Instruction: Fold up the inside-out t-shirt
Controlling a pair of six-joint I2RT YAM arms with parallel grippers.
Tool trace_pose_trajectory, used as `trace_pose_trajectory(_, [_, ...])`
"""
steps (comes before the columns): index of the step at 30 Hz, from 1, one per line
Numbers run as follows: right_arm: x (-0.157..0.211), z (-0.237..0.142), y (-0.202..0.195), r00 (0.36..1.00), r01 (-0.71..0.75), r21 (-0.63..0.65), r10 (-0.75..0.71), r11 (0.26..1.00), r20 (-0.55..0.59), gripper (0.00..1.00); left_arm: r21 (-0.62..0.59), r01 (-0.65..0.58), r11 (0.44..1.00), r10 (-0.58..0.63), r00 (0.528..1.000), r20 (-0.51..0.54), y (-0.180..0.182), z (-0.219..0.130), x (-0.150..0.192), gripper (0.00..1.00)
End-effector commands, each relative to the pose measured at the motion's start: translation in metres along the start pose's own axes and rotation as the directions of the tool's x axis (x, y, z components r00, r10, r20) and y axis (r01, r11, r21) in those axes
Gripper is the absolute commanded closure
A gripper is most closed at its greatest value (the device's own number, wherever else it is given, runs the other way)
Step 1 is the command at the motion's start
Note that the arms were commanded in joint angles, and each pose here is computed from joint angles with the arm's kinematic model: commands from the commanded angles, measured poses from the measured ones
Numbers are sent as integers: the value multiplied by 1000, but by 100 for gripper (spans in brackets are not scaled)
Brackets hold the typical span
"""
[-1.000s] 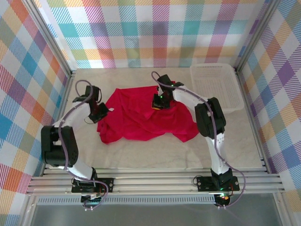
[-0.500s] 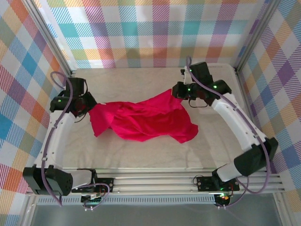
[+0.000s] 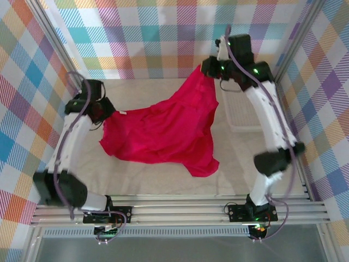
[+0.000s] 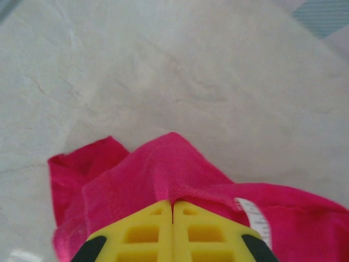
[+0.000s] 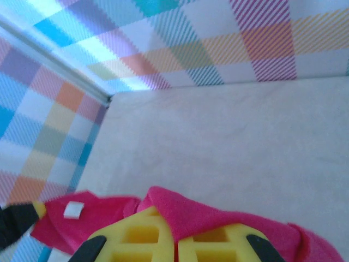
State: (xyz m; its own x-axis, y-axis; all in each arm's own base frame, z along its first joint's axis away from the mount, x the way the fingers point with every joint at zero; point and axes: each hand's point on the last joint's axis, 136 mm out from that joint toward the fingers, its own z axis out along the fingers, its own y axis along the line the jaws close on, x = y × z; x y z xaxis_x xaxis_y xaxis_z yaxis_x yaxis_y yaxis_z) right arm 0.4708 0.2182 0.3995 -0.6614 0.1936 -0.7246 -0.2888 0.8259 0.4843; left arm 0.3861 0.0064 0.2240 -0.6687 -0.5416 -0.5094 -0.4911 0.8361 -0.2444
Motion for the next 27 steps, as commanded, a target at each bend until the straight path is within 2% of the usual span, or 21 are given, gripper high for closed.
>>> trace_pose_trajectory(1, [-24,74,-42,997,-67,7,67,998,25,100,-69,-14,997,20,996,88,-7,36,-52,100])
trace_pose_trajectory(3, [-43,114,-63,987,-123,-42,127,991,101,100,-98,23,995,-10,991,131,-12,61,-84,97])
trace_pose_trajectory(4, [-47,130,-72,980,-153,-71,160,986,120,100,-80,42,996,-30,990,141,-16,70,-95,78])
trace_pose_trajectory(5, [-49,143,-84,969,-201,-100,213,975,127,91,-46,58,997,-51,989,141,-21,78,-105,54])
trace_pose_trajectory(6, [-48,153,-94,960,-240,-113,253,964,120,69,-29,69,997,-64,987,145,-24,82,-113,43])
trace_pose_trajectory(8, [-36,162,-102,955,-277,-114,286,954,77,43,-8,68,998,-66,989,134,-30,81,-120,32])
trace_pose_trajectory(9, [-27,162,-101,957,-279,-110,285,954,43,32,5,60,998,-60,991,120,-34,78,-119,31])
trace_pose_trajectory(11, [-7,162,-95,960,-279,-111,277,954,-37,31,47,47,998,-50,996,77,-42,72,-106,30])
trace_pose_trajectory(13, [14,160,-83,958,-273,-120,259,955,-120,32,136,25,990,-27,1000,12,-59,67,-79,34])
trace_pose_trajectory(16, [55,156,-60,944,-252,-126,215,959,-251,33,292,-9,956,37,995,-89,-95,63,-19,37])
trace_pose_trajectory(20, [130,149,-30,886,-243,-107,175,964,-430,36,384,-28,923,117,971,-209,-118,75,66,38])
trace_pose_trajectory(22, [169,146,-21,856,-230,-81,162,970,-491,38,393,-14,920,131,953,-274,-119,89,97,40])
trace_pose_trajectory(24, [206,141,-25,831,-221,-25,175,975,-528,39,335,-13,942,129,937,-326,-105,106,117,43])
trace_pose_trajectory(27, [244,131,-41,800,-247,46,230,968,-555,45,201,-73,977,134,941,-312,-77,119,118,44])
